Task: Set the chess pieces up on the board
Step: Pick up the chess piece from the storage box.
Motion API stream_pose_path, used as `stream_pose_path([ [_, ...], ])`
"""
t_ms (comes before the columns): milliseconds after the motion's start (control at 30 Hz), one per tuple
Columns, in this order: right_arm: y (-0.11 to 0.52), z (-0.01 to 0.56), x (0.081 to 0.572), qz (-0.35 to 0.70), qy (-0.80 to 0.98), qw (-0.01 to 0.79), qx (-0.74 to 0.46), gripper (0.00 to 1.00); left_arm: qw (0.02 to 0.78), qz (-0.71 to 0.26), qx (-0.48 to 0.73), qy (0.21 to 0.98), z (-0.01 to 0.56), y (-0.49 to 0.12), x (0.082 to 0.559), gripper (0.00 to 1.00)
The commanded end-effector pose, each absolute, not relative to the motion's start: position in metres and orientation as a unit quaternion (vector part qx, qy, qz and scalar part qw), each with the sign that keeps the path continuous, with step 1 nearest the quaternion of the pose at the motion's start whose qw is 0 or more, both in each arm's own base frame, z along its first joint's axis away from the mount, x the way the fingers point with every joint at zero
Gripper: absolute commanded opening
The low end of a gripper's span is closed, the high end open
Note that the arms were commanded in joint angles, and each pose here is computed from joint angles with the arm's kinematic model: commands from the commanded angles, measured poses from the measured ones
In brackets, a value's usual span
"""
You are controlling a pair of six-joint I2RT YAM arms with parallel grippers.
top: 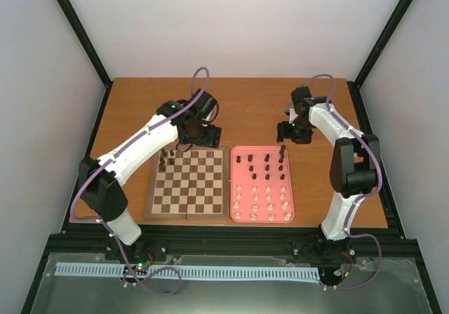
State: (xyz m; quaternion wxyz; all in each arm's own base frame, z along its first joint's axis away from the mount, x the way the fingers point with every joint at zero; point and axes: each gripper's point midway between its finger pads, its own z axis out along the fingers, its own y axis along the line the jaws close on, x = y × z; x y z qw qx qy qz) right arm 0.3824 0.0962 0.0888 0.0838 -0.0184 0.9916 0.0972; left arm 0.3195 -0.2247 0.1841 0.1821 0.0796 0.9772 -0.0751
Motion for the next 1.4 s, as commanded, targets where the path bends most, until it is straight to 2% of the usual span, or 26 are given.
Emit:
stream_pose_path([
  [0,0.101,0.078,0.382,0.087,0.993,0.071,-0.029,0.73,0.207,-0.072,0.063,0.974,0.203,-0.200,0.324,0.97],
  [267,0.103,0.068,0.381,0.080,0.994,0.061,-0.031,0.70,0.215,-0.067,0.043,0.973,0.208,-0.180,0.328,0.99],
  [633,0.105,0.057,0.384,0.080,0.995,0.051,-0.034,0.57,0.215,-0.061,0.040,0.974,0.208,-0.175,0.328,0.99],
  [767,0.106,0.055,0.385,0.081,0.995,0.049,-0.035,0.47,0.215,-0.059,0.040,0.974,0.208,-0.175,0.329,0.99],
  [967,0.107,0.050,0.384,0.081,0.995,0.043,-0.035,0.37,0.212,-0.055,0.040,0.975,0.205,-0.173,0.328,0.99],
  [1067,0.107,0.047,0.384,0.079,0.995,0.041,-0.035,0.37,0.211,-0.054,0.042,0.975,0.205,-0.173,0.328,0.99],
  [1200,0.108,0.047,0.386,0.079,0.995,0.041,-0.035,0.26,0.211,-0.055,0.041,0.975,0.205,-0.172,0.328,0.99],
  [1300,0.109,0.047,0.387,0.078,0.995,0.041,-0.036,0.25,0.212,-0.052,0.041,0.975,0.205,-0.170,0.327,0.99],
  [1367,0.110,0.047,0.387,0.078,0.995,0.041,-0.036,0.19,0.213,-0.051,0.042,0.975,0.206,-0.170,0.327,0.99],
])
